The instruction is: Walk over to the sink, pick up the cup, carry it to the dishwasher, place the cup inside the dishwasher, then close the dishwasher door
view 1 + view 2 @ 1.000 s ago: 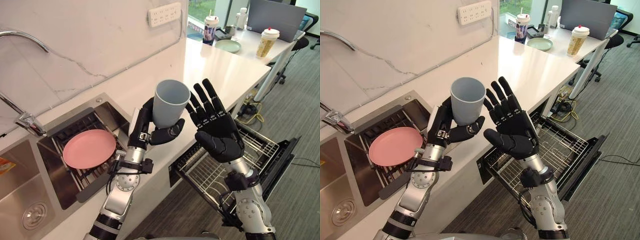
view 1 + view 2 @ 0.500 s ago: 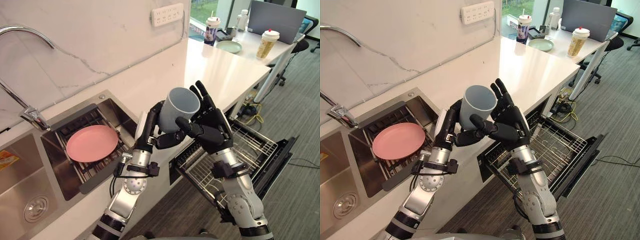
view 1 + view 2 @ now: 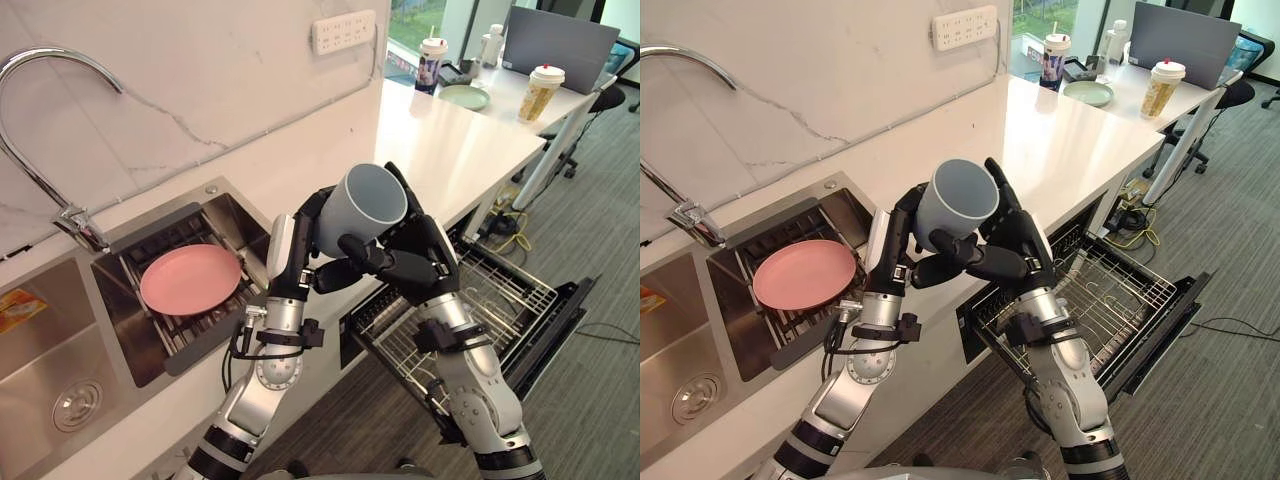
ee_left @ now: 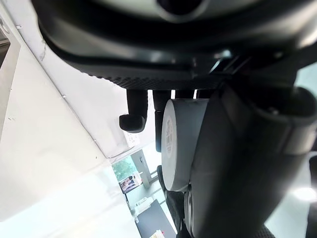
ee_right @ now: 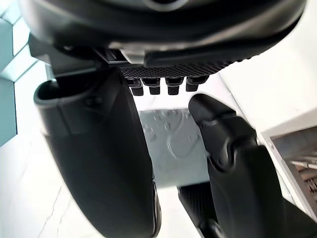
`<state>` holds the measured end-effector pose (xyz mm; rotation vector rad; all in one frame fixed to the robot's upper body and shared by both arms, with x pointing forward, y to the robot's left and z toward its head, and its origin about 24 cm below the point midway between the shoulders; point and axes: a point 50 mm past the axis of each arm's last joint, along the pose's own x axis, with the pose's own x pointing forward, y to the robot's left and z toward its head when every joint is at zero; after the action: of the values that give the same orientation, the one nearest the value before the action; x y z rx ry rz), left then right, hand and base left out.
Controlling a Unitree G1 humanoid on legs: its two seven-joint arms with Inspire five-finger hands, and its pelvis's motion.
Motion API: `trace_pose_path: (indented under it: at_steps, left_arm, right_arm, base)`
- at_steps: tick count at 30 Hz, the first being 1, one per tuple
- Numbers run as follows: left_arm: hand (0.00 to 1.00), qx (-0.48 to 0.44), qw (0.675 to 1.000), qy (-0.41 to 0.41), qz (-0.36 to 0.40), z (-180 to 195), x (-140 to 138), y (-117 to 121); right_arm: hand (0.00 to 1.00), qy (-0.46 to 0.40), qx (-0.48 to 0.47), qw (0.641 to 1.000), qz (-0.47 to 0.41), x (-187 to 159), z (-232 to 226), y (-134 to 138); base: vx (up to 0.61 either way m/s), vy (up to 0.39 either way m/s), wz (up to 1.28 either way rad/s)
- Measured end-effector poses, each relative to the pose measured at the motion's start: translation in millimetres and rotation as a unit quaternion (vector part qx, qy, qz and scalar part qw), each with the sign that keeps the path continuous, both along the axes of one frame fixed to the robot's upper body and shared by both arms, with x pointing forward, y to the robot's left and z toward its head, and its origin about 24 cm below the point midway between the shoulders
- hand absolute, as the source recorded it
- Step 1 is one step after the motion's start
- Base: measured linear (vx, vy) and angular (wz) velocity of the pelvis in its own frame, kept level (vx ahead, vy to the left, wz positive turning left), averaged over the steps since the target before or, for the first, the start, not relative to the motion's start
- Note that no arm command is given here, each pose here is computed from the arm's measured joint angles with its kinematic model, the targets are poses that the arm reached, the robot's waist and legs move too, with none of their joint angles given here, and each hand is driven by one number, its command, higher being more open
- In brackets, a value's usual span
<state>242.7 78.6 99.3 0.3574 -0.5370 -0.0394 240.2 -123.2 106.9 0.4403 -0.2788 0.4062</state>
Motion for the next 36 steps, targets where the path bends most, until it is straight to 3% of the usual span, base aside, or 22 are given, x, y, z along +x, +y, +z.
trace_pose_path:
  at_steps: [9, 10, 31, 32, 36]
  left_arm:
    - [0.00, -0.016, 1.000, 0.014, -0.020, 0, 0, -3]
    - [0.00, -0.016, 1.000, 0.014, -0.021, 0, 0, -4]
    - [0.00, -0.030, 0.998, 0.024, -0.042, -1, -3, -11]
    - [1.00, -0.030, 0.998, 0.025, -0.043, -2, -3, -11]
    - [1.00, -0.026, 0.998, 0.030, -0.054, -3, -3, -11]
  right_arm:
    - [1.00, 0.001, 0.004, 1.000, -0.005, 5, 2, 5]
    - [0.00, 0.001, 0.005, 1.000, -0.006, 6, 2, 5]
    - [0.00, 0.006, 0.039, 0.998, -0.040, 10, -2, 5]
    - [0.00, 0.006, 0.041, 0.998, -0.042, 10, -3, 6]
    - [0.00, 0.008, 0.051, 0.997, -0.058, 10, -2, 7]
  base:
    - [-0.01, 0.005, 0.07]
    - [-0.01, 0.004, 0.04]
    - [0.00, 0.000, 0.00]
    - [0.00, 0.000, 0.00]
    - [0.00, 0.000, 0.00]
